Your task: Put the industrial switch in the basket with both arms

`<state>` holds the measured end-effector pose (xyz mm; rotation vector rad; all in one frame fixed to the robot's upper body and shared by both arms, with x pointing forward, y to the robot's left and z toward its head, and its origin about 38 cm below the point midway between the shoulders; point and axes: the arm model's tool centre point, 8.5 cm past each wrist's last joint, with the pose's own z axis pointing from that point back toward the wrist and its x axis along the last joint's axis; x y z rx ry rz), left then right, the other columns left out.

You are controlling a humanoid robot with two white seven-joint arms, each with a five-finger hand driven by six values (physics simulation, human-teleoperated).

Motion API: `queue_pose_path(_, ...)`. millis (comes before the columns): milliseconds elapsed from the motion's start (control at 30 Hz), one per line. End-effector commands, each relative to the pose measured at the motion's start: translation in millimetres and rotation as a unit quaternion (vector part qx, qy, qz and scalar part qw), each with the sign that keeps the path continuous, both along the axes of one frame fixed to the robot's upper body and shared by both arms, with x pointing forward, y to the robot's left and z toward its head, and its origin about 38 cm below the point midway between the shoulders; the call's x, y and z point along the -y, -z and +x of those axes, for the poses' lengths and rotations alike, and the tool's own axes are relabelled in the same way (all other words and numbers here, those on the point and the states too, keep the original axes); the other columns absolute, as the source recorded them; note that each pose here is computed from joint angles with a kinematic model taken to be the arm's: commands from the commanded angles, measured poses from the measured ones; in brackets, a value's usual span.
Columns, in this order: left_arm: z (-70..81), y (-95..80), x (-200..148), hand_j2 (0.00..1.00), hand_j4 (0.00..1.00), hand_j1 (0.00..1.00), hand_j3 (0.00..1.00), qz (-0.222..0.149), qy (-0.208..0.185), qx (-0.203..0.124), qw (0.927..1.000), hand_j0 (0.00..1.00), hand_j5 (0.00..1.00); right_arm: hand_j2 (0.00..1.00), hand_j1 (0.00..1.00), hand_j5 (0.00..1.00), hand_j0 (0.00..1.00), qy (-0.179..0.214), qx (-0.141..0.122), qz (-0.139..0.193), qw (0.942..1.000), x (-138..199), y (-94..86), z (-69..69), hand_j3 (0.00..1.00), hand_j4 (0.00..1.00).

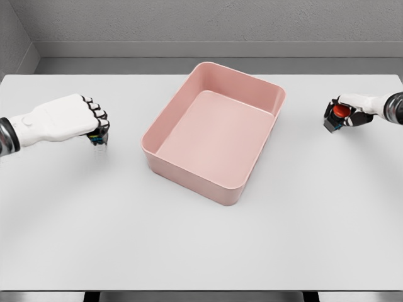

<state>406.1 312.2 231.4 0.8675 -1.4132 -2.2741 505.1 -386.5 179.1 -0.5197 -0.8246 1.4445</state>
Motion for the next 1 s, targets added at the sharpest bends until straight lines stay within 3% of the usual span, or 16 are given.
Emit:
queue_pose_path(0, 1.1, -10.9, 4, 0.37, 0.37, 0.37, 0.37, -0.026, 0.002, 0.012, 0.9996, 0.37, 0.37, 0.45, 0.45, 0.45, 0.45, -0.001, -0.001, 0.000, 1.0000, 0, 0.5, -0.4, 0.45, 0.45)
queue_pose_path(133, 4.7, -22.4, 23, 0.30, 0.30, 0.30, 0.30, -0.080, 0.023, 0.014, 0.9964, 0.30, 0.30, 0.45, 0.45, 0.45, 0.45, -0.009, 0.004, -0.001, 1.0000, -5, -3.1, -0.2, 0.45, 0.45)
queue_pose_path(267, 9.2, -42.6, 42, 0.31, 0.31, 0.31, 0.31, -0.098, 0.044, 0.042, 0.9933, 0.31, 0.31, 0.45, 0.45, 0.45, 0.45, -0.021, 0.019, -0.003, 0.9996, -9, -16.8, -1.2, 0.45, 0.45)
queue_pose_path(367, 10.3, -48.0, 66, 0.31, 0.31, 0.31, 0.31, -0.125, 0.067, 0.051, 0.9885, 0.31, 0.31, 0.45, 0.45, 0.45, 0.45, -0.029, 0.035, -0.010, 0.9989, -5, -33.2, -5.7, 0.45, 0.45)
queue_pose_path(500, 10.4, -44.0, 96, 0.31, 0.31, 0.31, 0.31, -0.145, 0.095, 0.048, 0.9836, 0.31, 0.31, 0.45, 0.45, 0.45, 0.45, -0.038, 0.059, -0.017, 0.9974, -3, -56.2, -11.8, 0.45, 0.45)
queue_pose_path(567, 9.4, -36.4, 115, 0.31, 0.31, 0.31, 0.31, -0.136, 0.114, 0.041, 0.9832, 0.31, 0.31, 0.45, 0.45, 0.45, 0.45, -0.037, 0.076, -0.013, 0.9963, 1, -70.5, -12.5, 0.45, 0.45)
queue_pose_path(733, 11.6, -17.2, 163, 0.35, 0.35, 0.35, 0.35, -0.114, 0.156, 0.023, 0.9808, 0.35, 0.35, 0.46, 0.46, 0.46, 0.46, -0.079, 0.115, -0.011, 0.9901, -22, -100.1, -23.3, 0.46, 0.46)
queue_pose_path(767, 11.0, -16.6, 169, 0.38, 0.38, 0.38, 0.38, -0.117, 0.161, 0.022, 0.9798, 0.38, 0.38, 0.46, 0.46, 0.46, 0.46, -0.090, 0.121, -0.013, 0.9885, -27, -104.2, -26.1, 0.46, 0.46)
queue_pose_path(933, 7.3, -11.2, 187, 0.86, 0.86, 0.86, 0.86, -0.110, 0.184, 0.012, 0.9766, 0.86, 0.86, 0.46, 0.46, 0.46, 0.46, -0.134, 0.139, -0.010, 0.9811, -56, -116.0, -35.7, 0.46, 0.46)
queue_pose_path(967, 6.8, -11.7, 190, 0.89, 0.89, 0.89, 0.89, -0.108, 0.189, 0.012, 0.9760, 0.89, 0.89, 0.46, 0.46, 0.46, 0.46, -0.146, 0.144, -0.009, 0.9788, -63, -118.2, -38.9, 0.46, 0.46)
